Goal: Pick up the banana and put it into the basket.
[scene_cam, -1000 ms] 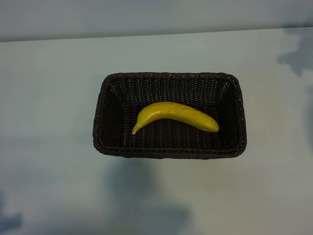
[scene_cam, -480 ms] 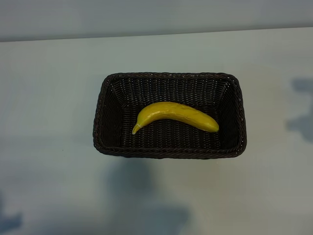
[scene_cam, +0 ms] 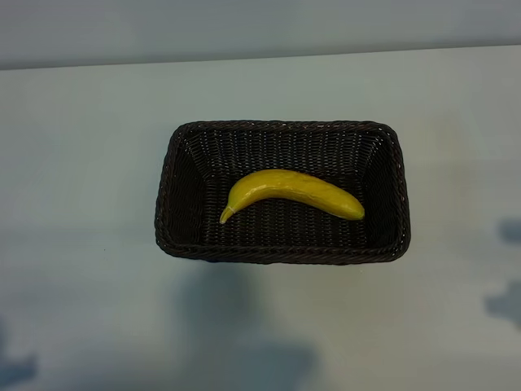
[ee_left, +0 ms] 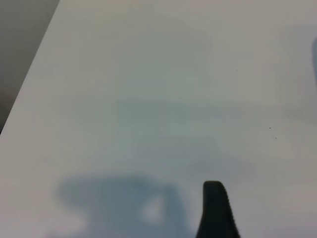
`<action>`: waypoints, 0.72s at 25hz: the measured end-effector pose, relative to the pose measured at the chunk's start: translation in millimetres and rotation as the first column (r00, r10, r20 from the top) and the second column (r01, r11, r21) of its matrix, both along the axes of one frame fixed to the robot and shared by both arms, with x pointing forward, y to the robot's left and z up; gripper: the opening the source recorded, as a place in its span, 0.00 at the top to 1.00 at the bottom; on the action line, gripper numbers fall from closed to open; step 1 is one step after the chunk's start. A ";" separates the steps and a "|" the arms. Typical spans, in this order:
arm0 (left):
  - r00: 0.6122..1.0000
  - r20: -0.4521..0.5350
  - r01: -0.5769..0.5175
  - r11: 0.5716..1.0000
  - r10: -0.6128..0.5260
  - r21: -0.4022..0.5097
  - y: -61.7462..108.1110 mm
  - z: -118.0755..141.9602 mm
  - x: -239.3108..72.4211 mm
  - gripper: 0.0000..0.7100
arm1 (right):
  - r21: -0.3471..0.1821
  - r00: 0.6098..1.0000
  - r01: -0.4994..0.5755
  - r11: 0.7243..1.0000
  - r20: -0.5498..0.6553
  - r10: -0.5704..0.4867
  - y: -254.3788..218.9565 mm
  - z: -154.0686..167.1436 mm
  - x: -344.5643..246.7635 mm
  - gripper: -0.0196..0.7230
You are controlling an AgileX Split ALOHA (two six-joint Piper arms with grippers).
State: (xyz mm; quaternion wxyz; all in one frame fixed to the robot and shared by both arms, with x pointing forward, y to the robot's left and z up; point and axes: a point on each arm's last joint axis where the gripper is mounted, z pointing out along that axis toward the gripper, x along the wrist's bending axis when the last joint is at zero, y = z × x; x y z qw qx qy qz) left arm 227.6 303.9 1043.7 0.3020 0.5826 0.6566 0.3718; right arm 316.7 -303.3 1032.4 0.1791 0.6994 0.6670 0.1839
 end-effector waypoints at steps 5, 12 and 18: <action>1.000 0.000 0.000 1.000 0.000 0.000 0.0 0.0 0.0 0.29 | -0.021 0.983 0.006 1.000 0.185 -0.002 3.8 6.9 -28.9 0.16; 1.000 0.000 0.000 1.000 0.000 0.000 0.0 0.0 0.0 0.29 | -0.051 0.911 0.015 0.999 0.412 0.008 8.3 14.1 -63.8 0.16; 1.000 0.000 0.000 1.000 0.000 0.000 0.0 0.0 0.0 0.29 | -0.065 0.853 0.022 0.998 0.522 0.015 10.7 14.7 -82.2 0.16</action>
